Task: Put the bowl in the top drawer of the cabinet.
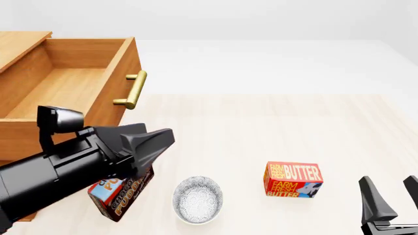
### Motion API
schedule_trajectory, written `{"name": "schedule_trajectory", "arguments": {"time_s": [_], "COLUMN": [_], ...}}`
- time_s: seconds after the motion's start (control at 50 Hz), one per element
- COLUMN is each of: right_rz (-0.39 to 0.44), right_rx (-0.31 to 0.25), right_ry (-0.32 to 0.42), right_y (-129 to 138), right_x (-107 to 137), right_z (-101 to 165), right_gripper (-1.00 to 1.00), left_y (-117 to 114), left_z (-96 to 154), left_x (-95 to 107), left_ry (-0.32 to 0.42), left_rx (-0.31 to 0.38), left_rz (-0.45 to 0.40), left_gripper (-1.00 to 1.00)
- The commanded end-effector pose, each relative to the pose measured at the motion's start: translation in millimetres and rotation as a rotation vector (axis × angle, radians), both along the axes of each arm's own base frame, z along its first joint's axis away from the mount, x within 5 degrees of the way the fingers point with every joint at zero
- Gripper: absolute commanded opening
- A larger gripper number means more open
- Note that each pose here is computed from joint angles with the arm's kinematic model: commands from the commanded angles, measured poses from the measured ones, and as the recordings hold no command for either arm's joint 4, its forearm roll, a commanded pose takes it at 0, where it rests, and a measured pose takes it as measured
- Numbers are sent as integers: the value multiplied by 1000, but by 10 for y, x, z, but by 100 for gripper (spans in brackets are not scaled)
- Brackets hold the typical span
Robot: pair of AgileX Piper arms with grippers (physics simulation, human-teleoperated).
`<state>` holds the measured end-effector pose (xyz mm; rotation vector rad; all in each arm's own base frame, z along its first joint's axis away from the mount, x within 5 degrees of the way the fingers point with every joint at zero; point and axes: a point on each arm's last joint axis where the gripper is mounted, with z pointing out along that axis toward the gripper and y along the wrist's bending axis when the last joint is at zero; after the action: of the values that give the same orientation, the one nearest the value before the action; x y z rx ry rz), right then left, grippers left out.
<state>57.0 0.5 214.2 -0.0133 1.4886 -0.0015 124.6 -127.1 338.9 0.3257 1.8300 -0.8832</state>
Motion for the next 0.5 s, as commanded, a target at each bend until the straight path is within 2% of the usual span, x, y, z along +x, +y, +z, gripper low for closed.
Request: {"name": "schedule_trajectory", "arguments": {"time_s": [0.02,0.5], "right_rz": [0,0], "right_rx": [0,0], "right_ry": [0,0], "right_y": [0,0], "right_x": [0,0], "right_z": [0,0], "right_gripper": [100,100], "left_y": [-41,-154], "left_z": [-138,-393], "left_x": [27,59], "left_ry": [35,93], "left_rx": [3,9], "left_rz": [0,-19], "left_gripper": [100,100]}}
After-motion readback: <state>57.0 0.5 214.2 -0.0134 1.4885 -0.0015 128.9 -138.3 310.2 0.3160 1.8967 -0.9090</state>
